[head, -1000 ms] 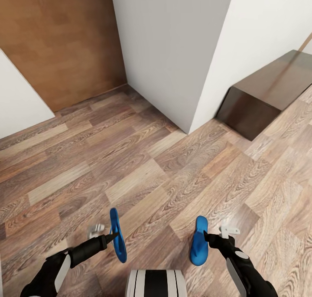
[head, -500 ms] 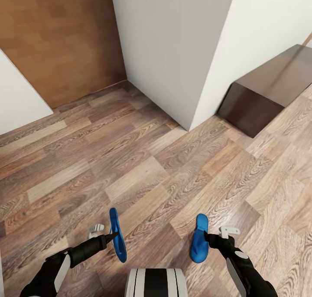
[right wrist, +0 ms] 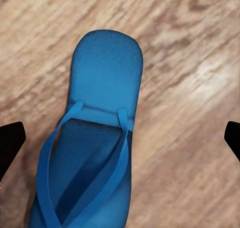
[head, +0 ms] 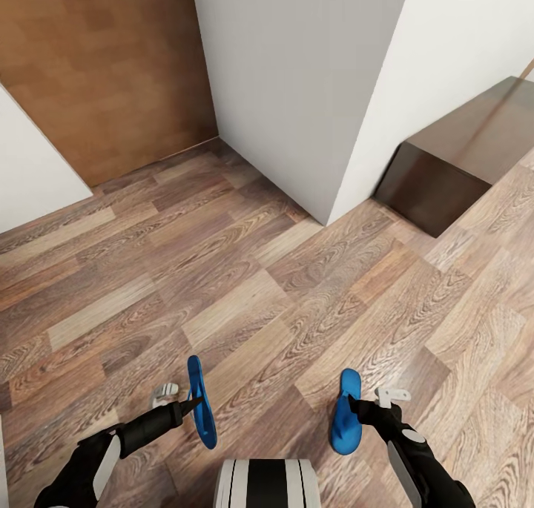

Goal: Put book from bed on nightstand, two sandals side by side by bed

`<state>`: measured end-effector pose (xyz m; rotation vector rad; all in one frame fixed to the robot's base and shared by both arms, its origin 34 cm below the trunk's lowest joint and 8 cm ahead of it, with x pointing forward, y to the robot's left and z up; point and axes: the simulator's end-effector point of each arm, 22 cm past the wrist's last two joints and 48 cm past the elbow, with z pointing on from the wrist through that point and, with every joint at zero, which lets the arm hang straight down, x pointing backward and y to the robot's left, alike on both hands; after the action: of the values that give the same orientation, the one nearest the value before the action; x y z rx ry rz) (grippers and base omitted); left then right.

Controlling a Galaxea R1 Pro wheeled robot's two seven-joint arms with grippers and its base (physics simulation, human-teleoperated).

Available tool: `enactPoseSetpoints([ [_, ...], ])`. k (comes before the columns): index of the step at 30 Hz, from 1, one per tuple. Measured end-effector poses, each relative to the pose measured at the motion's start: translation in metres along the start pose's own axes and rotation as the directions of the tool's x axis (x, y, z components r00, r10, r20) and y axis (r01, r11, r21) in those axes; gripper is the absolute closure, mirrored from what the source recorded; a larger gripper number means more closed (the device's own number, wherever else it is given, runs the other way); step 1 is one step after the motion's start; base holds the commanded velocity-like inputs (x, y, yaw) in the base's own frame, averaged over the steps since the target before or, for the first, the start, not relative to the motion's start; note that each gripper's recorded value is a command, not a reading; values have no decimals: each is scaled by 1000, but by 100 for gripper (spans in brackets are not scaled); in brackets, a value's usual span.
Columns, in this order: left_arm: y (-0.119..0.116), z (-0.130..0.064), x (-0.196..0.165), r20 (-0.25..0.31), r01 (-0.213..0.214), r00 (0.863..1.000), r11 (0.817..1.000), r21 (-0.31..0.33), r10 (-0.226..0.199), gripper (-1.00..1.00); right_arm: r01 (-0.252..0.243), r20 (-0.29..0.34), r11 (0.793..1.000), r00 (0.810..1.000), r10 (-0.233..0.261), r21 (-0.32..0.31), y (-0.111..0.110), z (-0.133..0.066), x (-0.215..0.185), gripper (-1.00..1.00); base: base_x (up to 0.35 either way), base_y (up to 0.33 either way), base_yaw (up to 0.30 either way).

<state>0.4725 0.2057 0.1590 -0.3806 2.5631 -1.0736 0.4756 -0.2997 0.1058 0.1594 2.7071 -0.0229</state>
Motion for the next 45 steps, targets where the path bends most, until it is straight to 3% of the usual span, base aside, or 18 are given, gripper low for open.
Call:
enactPoseSetpoints([
  [13,0,0,0,0,0,1000,1000,0,0,100,1,0,1000,1000,-1,0,0,0,0,-100,8,6,0],
  [27,19,8,23,-41,35,999,999,-22,-35,100,4,-57,1000,998,-4,6,-3,12,30,-100,0,0,0],
  [45,19,7,22,-38,36,999,999,-21,-37,100,4,-57,1000,998,-4,6,-3,12,30,-100,19,53,0],
])
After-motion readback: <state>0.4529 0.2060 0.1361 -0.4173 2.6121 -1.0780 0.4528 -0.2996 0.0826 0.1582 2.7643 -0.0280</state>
